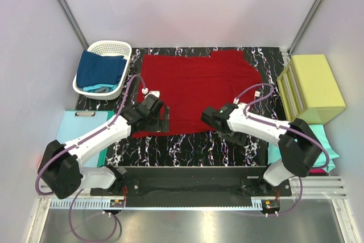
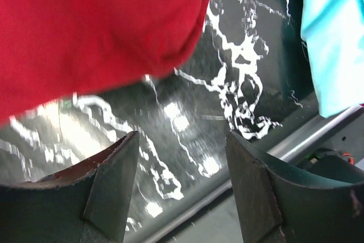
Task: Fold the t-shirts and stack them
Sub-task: Grap the side of the flattened tshirt closest away from the robot with both arms
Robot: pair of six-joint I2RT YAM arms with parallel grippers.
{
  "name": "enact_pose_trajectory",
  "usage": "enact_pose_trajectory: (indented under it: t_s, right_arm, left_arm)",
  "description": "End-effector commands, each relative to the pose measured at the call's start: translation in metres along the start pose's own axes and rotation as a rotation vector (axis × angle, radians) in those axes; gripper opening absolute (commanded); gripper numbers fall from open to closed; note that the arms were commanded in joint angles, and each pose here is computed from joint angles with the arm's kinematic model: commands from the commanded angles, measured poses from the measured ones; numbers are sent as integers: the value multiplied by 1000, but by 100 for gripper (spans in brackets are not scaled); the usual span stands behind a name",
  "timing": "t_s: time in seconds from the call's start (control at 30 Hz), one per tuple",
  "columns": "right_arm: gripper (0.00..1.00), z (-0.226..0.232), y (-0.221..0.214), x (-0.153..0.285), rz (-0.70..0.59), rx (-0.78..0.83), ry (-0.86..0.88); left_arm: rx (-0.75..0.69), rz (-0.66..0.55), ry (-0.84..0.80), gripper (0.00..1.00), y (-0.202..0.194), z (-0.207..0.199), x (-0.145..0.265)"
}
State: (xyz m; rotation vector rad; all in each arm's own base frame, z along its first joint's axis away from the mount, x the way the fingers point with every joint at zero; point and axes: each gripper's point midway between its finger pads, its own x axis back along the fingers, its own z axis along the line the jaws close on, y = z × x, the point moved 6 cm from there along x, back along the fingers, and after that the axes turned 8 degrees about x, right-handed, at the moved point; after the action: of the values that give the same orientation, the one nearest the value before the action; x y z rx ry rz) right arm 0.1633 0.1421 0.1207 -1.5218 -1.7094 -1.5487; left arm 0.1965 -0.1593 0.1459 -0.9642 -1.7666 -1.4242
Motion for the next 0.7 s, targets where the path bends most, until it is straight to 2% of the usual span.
enact_pose_trajectory:
  t_s: [0.0,0.13,0.33,0.43,0.5,0.6,0.63,0.67]
  right_arm:
    - [70,4,23,-16,-17,-88,-41]
    - [68,10,28,-32,29,-141,-6]
    - [65,14,43,-38,7,-176,14]
    - [58,19,40,-51,51,-171,-2]
    - [46,23,37,-55,66,-170,2]
    - [32,24,31,-58,91,-178,-1]
    - [19,22,29,-58,91,-180,-2]
    - [12,21,29,-57,93,-187,-2]
  left_arm:
    - [-21,-31,-40,99,11,-7,13]
    - [-28,-36,-50,99,9,-5,17]
    - [-42,-32,-56,99,4,-1,18]
    - [-48,-22,-54,99,2,0,17]
    - [-51,-18,-52,99,2,0,17]
    - [-52,-20,-52,99,2,2,19]
    - [-52,-21,-50,99,2,2,20]
    - [-52,-24,-49,99,1,3,20]
